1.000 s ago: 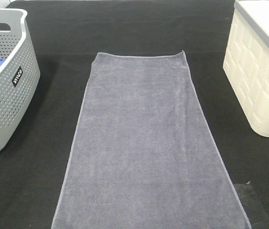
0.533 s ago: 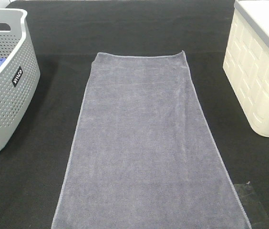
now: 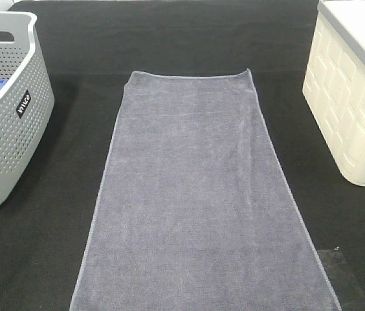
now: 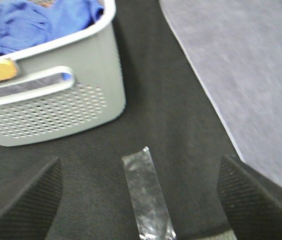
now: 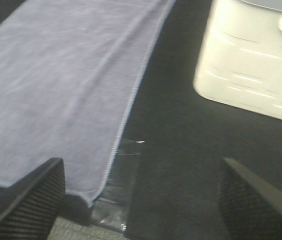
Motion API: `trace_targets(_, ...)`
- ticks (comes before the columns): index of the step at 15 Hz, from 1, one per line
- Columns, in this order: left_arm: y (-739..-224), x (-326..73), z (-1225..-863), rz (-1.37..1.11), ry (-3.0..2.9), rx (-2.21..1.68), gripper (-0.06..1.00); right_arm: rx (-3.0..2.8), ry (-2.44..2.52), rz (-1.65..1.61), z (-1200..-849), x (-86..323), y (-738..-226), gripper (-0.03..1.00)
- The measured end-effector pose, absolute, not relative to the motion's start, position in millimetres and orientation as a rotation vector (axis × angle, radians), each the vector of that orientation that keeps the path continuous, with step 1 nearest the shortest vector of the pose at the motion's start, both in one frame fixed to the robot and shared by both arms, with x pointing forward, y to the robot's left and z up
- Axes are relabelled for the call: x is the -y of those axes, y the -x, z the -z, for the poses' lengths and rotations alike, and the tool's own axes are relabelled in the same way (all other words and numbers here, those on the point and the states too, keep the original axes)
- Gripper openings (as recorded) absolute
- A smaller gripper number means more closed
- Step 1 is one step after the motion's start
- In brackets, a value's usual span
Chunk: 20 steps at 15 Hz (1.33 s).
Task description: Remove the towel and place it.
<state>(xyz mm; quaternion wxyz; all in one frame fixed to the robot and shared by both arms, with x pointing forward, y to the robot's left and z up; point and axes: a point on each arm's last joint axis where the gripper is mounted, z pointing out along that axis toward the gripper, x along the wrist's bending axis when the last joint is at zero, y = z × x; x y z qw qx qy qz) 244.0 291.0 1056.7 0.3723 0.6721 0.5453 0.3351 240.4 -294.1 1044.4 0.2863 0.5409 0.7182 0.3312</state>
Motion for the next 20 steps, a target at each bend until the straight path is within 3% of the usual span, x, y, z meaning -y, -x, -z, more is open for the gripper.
trace_targets(20, -232, -291, -1057, -0.922, -1.663, -1.353, 0.80, -1.653, -1.556, -0.837, -1044, 294, -229, 0.78)
